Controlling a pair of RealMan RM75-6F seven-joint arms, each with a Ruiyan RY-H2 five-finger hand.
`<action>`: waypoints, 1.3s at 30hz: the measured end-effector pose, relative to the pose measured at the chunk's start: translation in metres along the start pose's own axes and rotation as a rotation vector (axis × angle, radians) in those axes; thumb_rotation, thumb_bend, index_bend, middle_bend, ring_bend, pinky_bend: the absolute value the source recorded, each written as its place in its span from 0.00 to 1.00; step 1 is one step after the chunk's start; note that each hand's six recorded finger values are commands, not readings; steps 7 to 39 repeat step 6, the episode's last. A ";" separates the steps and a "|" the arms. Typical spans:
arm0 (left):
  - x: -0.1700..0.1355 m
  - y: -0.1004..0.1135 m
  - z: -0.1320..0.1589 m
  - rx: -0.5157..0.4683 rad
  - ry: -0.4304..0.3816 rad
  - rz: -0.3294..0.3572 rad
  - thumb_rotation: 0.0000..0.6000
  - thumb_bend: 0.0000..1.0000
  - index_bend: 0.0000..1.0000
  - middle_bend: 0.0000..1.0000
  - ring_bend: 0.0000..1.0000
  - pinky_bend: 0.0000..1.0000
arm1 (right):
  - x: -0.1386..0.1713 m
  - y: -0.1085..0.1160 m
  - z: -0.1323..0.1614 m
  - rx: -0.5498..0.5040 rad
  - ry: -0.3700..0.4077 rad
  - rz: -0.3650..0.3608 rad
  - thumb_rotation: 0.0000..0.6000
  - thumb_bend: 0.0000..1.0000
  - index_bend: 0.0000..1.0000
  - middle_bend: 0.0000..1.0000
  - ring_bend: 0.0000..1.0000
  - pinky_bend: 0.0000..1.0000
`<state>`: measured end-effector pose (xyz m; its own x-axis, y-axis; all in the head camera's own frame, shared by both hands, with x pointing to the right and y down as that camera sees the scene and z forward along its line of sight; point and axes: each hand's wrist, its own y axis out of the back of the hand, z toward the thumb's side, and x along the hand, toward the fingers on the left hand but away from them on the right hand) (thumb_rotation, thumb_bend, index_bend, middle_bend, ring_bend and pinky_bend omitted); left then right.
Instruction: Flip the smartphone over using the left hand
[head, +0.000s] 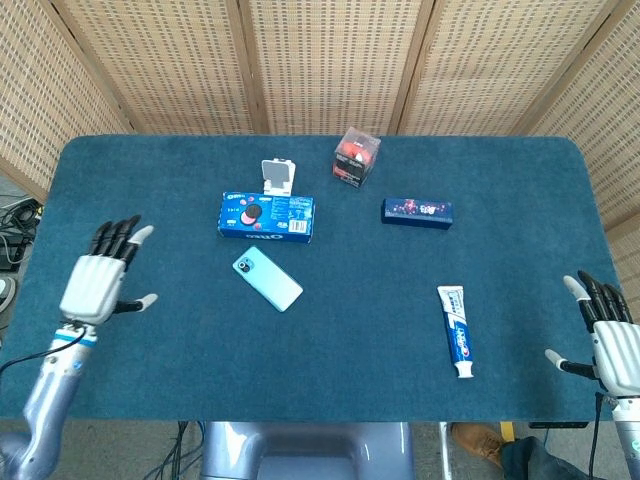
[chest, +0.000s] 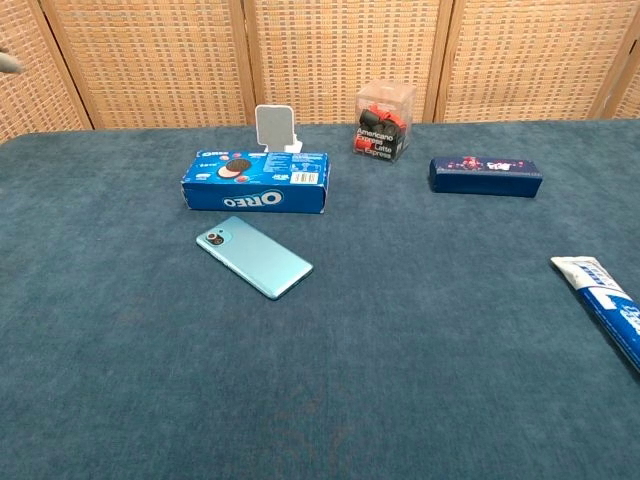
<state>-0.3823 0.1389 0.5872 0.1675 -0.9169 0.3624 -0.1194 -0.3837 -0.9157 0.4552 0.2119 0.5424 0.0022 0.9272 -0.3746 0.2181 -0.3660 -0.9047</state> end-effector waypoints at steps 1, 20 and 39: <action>-0.011 0.004 -0.007 -0.007 0.019 0.010 1.00 0.00 0.00 0.00 0.00 0.00 | 0.000 0.000 0.000 0.000 0.001 -0.001 1.00 0.00 0.08 0.00 0.00 0.00; -0.069 0.023 -0.033 -0.029 0.104 0.024 1.00 0.00 0.00 0.00 0.00 0.00 | 0.003 0.001 0.003 0.000 0.011 -0.002 1.00 0.00 0.08 0.00 0.00 0.00; -0.069 0.023 -0.033 -0.029 0.104 0.024 1.00 0.00 0.00 0.00 0.00 0.00 | 0.003 0.001 0.003 0.000 0.011 -0.002 1.00 0.00 0.08 0.00 0.00 0.00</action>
